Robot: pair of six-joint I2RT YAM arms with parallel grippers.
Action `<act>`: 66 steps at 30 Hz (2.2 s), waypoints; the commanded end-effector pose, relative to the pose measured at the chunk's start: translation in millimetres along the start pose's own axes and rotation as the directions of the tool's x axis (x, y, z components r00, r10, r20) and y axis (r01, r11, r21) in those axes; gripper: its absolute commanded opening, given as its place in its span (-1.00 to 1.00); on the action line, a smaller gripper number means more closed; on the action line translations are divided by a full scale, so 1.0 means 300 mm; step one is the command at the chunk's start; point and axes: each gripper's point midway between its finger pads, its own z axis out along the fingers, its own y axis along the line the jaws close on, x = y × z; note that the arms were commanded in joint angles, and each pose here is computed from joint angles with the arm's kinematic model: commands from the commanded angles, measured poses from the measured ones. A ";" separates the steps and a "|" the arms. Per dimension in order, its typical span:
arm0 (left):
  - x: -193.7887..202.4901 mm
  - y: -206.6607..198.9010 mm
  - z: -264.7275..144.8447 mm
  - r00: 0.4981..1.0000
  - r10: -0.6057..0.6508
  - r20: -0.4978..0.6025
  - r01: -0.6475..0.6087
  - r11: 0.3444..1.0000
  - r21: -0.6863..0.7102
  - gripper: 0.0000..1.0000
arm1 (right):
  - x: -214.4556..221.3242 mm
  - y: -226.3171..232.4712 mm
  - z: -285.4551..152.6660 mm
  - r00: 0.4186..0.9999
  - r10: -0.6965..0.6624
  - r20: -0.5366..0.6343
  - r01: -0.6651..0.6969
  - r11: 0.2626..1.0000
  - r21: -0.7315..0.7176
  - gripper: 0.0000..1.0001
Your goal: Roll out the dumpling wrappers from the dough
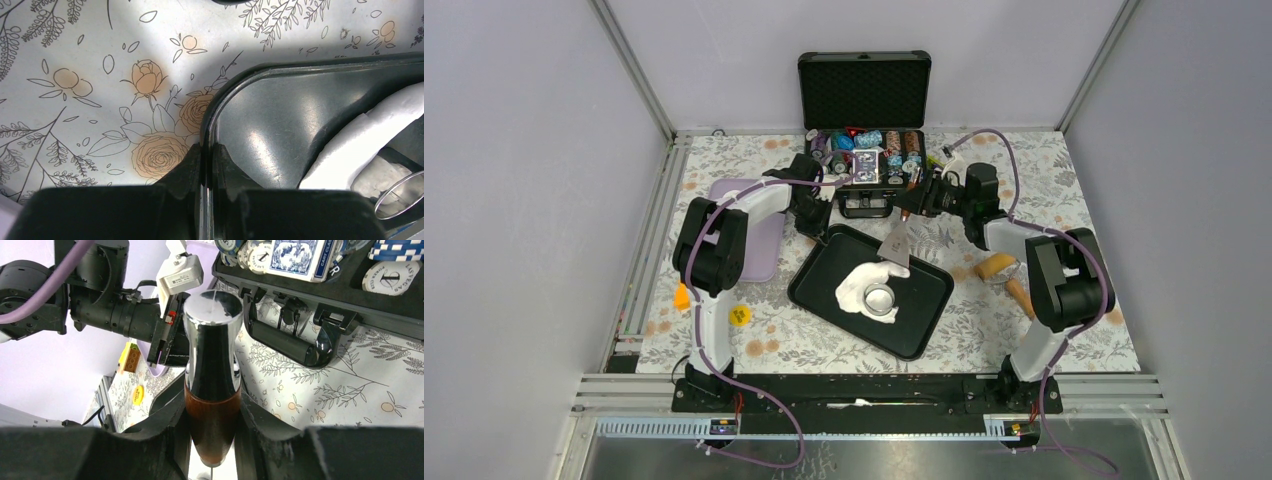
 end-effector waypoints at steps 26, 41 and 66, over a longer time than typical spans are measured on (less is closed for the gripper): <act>0.037 0.026 0.021 0.999 -0.007 -0.044 0.007 1.000 -0.003 -1.00 | -0.182 0.121 -0.057 0.930 -0.362 0.058 0.360 0.932 0.047 -1.00; 0.034 0.028 0.017 0.999 -0.011 -0.034 0.011 1.000 0.001 -1.00 | -0.058 0.046 -0.200 0.939 -0.339 0.059 0.323 0.927 0.189 -1.00; 0.032 0.030 0.013 1.000 -0.014 -0.026 0.014 1.000 0.003 -1.00 | 0.081 -0.169 -0.299 0.999 0.040 0.031 -0.050 0.852 0.521 -1.00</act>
